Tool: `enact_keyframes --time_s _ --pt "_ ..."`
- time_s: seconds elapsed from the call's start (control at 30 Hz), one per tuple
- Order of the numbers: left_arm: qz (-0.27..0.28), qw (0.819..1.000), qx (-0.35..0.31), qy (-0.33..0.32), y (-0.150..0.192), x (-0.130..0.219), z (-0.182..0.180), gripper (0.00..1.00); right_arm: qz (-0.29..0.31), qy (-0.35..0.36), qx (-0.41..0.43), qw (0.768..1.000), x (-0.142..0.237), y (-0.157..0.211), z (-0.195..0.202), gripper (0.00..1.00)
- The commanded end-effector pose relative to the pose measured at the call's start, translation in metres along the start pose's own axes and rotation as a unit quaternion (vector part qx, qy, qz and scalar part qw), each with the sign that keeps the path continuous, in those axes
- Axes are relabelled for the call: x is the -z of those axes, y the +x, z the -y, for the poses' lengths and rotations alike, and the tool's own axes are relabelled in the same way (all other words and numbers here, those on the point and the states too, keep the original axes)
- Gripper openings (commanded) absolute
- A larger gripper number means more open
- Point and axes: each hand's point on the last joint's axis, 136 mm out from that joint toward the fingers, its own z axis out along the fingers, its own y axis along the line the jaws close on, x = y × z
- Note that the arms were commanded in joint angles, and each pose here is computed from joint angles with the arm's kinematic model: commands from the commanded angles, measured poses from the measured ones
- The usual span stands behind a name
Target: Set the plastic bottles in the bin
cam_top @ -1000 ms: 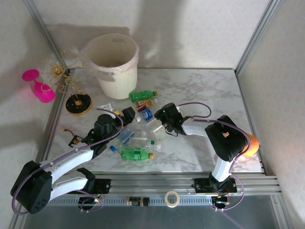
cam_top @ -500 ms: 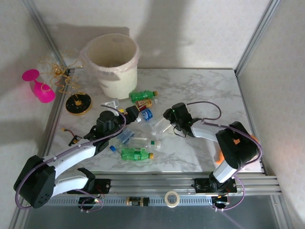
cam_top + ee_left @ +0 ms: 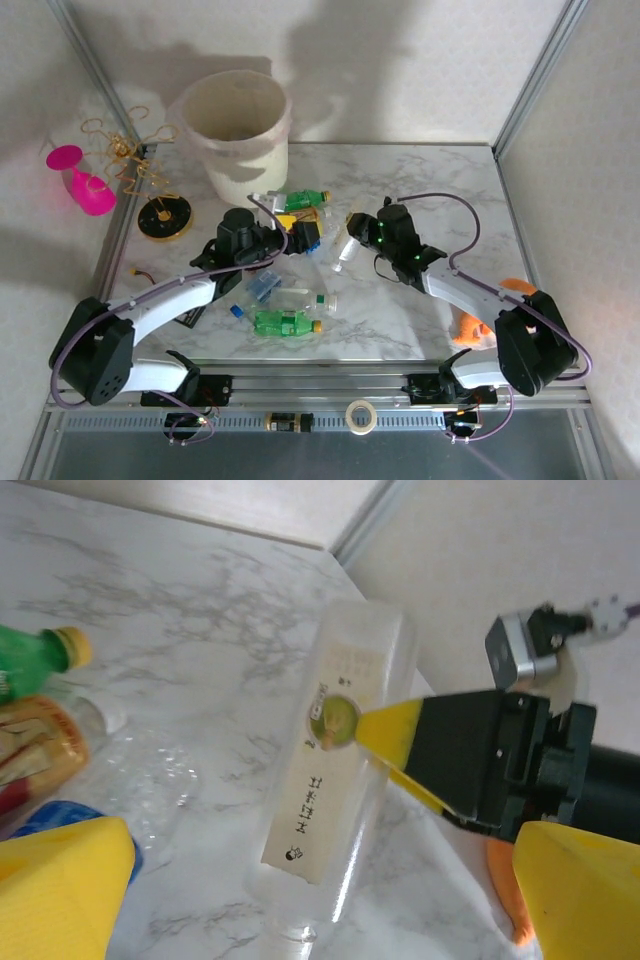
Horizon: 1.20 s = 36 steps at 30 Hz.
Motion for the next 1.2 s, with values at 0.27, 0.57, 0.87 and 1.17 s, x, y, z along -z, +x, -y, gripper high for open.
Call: enact_keyframes --time_s 0.27,0.57,0.87,1.17 --pt "-0.091 0.994 -0.023 0.053 0.046 -0.028 0.020 0.95 -0.002 -0.042 0.036 0.998 0.010 -0.009 -0.024 0.48" --pt "-0.130 0.990 -0.051 0.036 0.071 -0.041 0.004 0.96 -0.020 -0.069 0.038 0.997 0.015 -0.007 -0.037 0.48" --pt "-0.150 0.985 -0.061 0.056 0.078 -0.070 0.015 0.96 -0.035 -0.093 0.025 0.995 0.024 -0.001 -0.043 0.48" --pt "-0.159 0.984 -0.056 0.049 0.084 -0.082 0.013 0.51 -0.033 -0.094 0.022 0.995 0.029 0.000 -0.041 0.49"
